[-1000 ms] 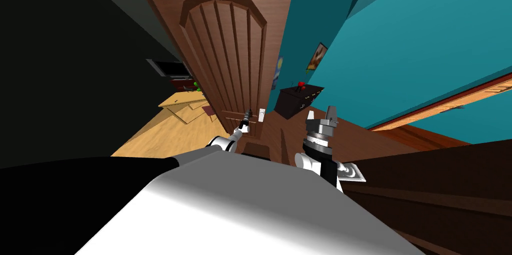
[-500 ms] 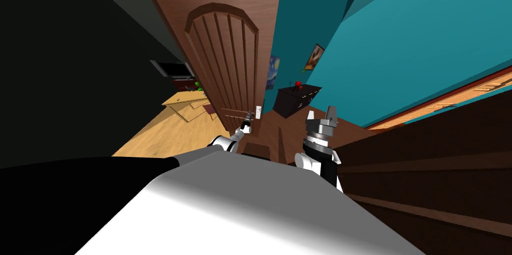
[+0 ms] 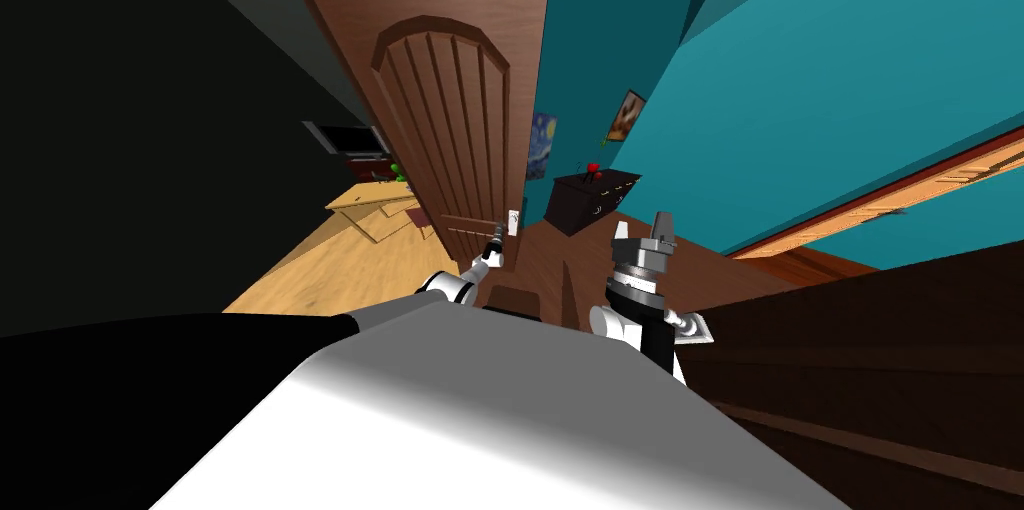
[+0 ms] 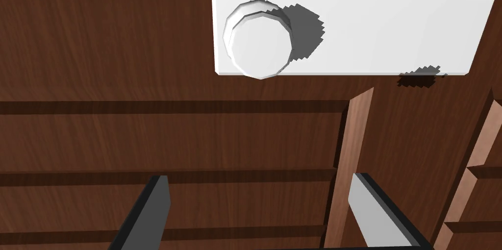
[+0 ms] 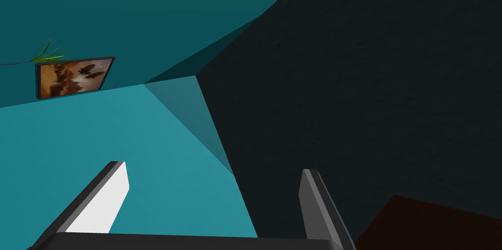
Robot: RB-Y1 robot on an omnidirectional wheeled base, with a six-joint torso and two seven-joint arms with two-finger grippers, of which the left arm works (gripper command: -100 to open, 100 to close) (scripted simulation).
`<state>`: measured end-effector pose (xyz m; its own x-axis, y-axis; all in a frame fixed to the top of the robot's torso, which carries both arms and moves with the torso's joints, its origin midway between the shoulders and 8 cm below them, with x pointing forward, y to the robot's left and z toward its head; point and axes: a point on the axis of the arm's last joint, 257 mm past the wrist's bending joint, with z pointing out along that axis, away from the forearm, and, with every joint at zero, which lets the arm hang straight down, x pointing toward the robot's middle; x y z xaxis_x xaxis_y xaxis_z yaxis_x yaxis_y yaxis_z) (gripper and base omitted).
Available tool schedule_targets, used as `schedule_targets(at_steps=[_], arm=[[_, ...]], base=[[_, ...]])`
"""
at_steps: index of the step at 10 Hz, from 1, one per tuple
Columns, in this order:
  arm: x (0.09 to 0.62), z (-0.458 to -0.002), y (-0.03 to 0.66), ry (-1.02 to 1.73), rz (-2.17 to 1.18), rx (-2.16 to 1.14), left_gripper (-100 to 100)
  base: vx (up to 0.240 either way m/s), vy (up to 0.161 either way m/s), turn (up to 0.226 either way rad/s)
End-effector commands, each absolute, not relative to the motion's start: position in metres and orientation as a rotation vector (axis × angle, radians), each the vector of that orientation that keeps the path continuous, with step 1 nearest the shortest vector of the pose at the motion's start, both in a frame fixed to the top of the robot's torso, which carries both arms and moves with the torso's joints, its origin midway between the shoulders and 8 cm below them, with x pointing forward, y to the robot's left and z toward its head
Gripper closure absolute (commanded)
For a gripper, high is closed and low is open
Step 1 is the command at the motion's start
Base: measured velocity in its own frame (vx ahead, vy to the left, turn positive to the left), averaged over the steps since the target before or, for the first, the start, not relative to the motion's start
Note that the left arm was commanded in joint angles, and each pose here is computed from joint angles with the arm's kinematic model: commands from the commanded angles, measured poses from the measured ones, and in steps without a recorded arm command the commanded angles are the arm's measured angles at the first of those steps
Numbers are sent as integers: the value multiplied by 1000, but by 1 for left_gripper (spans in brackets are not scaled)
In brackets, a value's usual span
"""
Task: Push the door open
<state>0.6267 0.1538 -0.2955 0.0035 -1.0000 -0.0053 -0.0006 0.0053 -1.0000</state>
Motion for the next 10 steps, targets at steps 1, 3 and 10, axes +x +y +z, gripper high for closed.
schedule_targets(at_steps=[1, 3, 10], arm=[[627, -296, 152, 1211, -1205, -1208, -100], [626, -296, 150, 1212, -1208, -1209, -100], [633, -291, 197, 1196, -1143, -1179, -100]], base=[[-71, -62, -16], [-50, -78, 29], [110, -18, -23]])
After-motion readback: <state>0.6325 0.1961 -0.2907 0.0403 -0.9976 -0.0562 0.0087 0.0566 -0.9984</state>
